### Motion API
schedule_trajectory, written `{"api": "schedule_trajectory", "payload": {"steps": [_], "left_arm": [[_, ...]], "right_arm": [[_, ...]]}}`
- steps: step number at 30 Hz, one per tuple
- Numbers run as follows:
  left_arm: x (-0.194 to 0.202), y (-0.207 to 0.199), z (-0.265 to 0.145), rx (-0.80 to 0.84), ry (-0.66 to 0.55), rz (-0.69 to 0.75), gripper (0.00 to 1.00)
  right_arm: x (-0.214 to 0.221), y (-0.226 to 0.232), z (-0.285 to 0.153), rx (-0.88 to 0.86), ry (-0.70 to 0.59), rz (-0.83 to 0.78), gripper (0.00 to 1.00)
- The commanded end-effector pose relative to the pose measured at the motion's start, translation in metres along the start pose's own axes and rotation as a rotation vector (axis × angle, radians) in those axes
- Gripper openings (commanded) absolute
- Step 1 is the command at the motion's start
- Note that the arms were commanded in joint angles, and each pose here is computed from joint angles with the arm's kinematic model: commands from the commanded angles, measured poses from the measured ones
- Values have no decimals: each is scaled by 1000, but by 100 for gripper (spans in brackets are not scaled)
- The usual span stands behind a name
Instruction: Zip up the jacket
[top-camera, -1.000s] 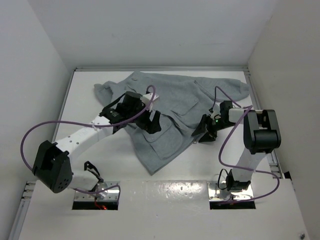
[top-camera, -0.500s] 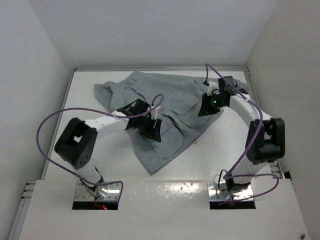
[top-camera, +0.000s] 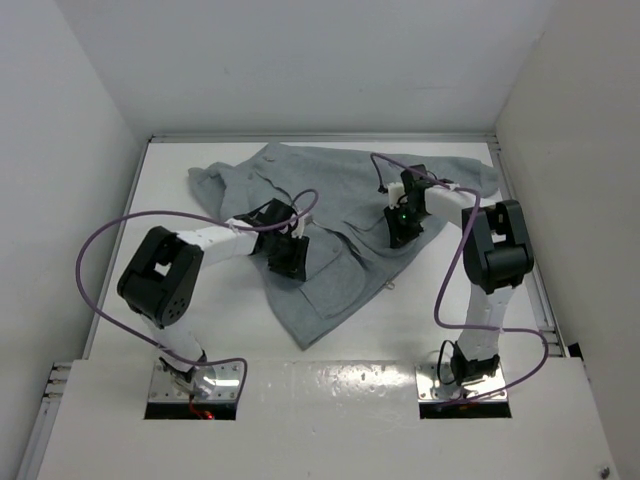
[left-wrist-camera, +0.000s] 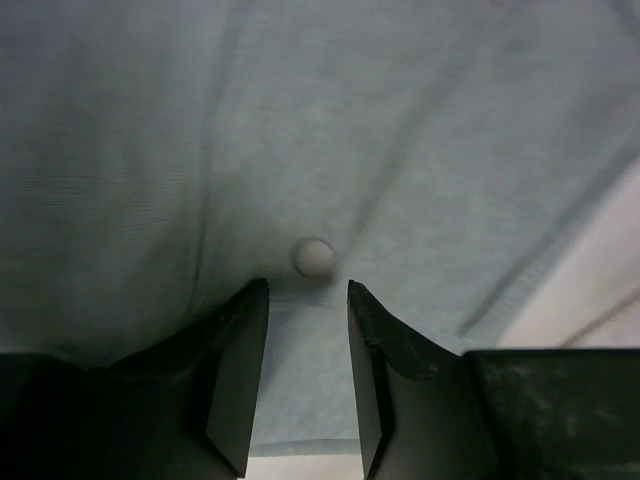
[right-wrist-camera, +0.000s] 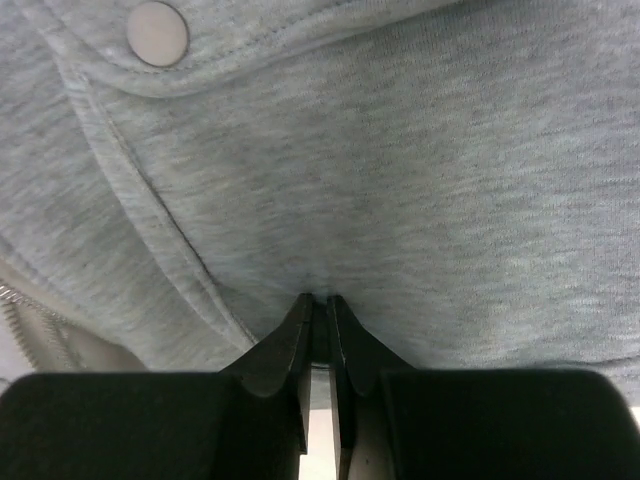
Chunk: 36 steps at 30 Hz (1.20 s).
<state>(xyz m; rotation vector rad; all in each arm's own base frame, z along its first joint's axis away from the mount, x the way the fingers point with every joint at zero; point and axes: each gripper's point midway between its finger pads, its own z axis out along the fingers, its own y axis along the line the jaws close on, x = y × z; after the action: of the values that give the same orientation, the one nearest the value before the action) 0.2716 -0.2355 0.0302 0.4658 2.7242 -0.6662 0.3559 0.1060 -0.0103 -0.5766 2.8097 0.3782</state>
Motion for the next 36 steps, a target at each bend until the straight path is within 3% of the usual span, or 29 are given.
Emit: {"api": "schedule_trajectory", "payload": {"steps": [1,7,12,14,17,18,19,22,24,27,36], "left_arm": [[-14,53,-6,-217,-24,-70,43],[-46,123,-23,-406,-93,-191,40],[-59,145,-35,-344,-120,-257,40],[-72,135,-49,-296,-173,-226,40],[-83,89,-72,-148,-268,-101,54],[-86,74,-80,-116,-301,-55,66],[-90,55,-87,-68,-336,0,71],[-87,-7,-106,14,-393,193,78],[-76,-43,-99,36,-378,305,78],[-73,-60,-93,-16,-374,358,78],[-90,-47,-101,-54,-401,264,78]], "right_arm": [[18,-6,-6,82,89,-31,9],[57,39,-12,-42,158,-41,7],[63,78,-22,-153,157,-48,7],[61,91,-28,-183,147,-65,7],[45,108,-46,-258,54,-24,26],[39,112,-56,-272,12,-18,35],[36,116,-66,-295,-24,-6,39],[30,125,-85,-323,-83,23,51],[29,131,-91,-333,-105,21,54],[34,141,-85,-305,-77,-37,56],[33,127,-32,-29,-1,-181,53]]}}
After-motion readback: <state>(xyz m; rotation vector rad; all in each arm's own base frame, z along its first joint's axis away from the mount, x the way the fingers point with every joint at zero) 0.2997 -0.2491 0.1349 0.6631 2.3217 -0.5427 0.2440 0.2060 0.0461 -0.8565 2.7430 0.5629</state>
